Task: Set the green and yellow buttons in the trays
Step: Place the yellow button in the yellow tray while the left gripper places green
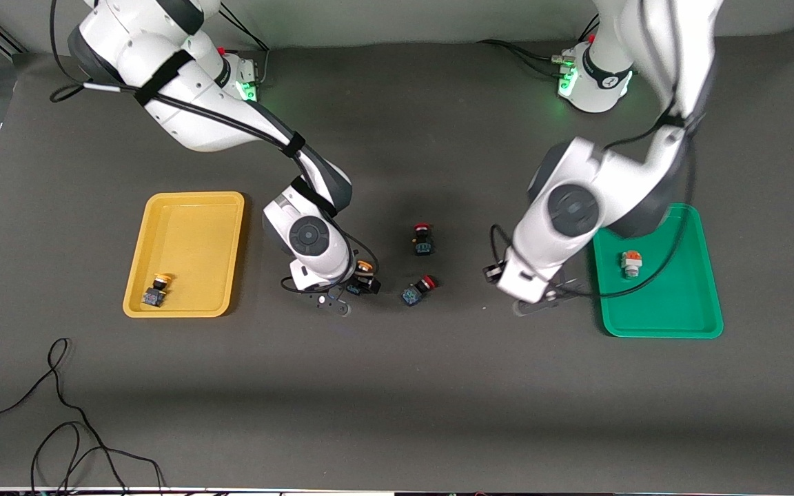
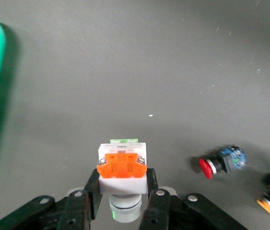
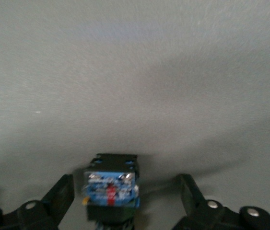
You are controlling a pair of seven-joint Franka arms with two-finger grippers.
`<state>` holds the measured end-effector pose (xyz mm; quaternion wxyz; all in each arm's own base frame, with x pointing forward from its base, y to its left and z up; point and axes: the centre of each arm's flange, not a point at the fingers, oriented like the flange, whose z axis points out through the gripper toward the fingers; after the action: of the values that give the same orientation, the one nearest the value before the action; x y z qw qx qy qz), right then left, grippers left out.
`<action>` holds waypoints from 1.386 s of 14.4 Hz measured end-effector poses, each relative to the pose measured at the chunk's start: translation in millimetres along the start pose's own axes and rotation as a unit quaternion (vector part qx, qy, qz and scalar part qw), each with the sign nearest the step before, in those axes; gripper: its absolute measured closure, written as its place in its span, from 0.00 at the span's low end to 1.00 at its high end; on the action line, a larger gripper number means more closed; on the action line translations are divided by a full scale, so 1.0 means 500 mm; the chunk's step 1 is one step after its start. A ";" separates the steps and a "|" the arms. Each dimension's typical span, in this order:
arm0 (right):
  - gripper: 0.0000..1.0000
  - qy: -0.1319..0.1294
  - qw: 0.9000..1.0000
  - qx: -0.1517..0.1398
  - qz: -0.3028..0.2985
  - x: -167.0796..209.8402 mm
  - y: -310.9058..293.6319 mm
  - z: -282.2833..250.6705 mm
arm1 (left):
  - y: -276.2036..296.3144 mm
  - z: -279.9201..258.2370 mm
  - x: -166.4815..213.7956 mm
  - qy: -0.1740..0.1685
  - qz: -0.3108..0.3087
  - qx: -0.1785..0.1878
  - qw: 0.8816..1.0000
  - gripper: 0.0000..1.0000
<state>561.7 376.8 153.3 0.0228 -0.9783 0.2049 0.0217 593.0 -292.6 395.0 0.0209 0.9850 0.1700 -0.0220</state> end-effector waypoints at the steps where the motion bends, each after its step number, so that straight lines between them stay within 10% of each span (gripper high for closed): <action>1: 0.02 0.001 1.000 0.000 0.000 0.000 0.000 0.002 | -0.019 -0.042 0.001 0.002 0.003 0.000 1.000 0.59; 7: 0.58 0.006 1.000 0.009 0.002 0.001 -0.015 -0.028 | -0.337 -0.111 0.166 -0.062 0.071 0.014 0.995 0.59; 12: 0.58 -0.003 0.999 -0.039 -0.005 0.054 0.011 -0.140 | -0.698 -0.084 0.291 -0.058 0.151 0.043 0.986 0.59; 20: 0.58 -0.059 0.990 -0.034 -0.125 0.267 0.384 -0.543 | -0.803 0.282 0.217 0.003 0.189 0.037 0.981 0.59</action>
<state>615.4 133.0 410.4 0.0040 -0.9934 0.0781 0.0836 554.9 114.8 235.0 -0.0123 0.9995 -0.0204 -0.0212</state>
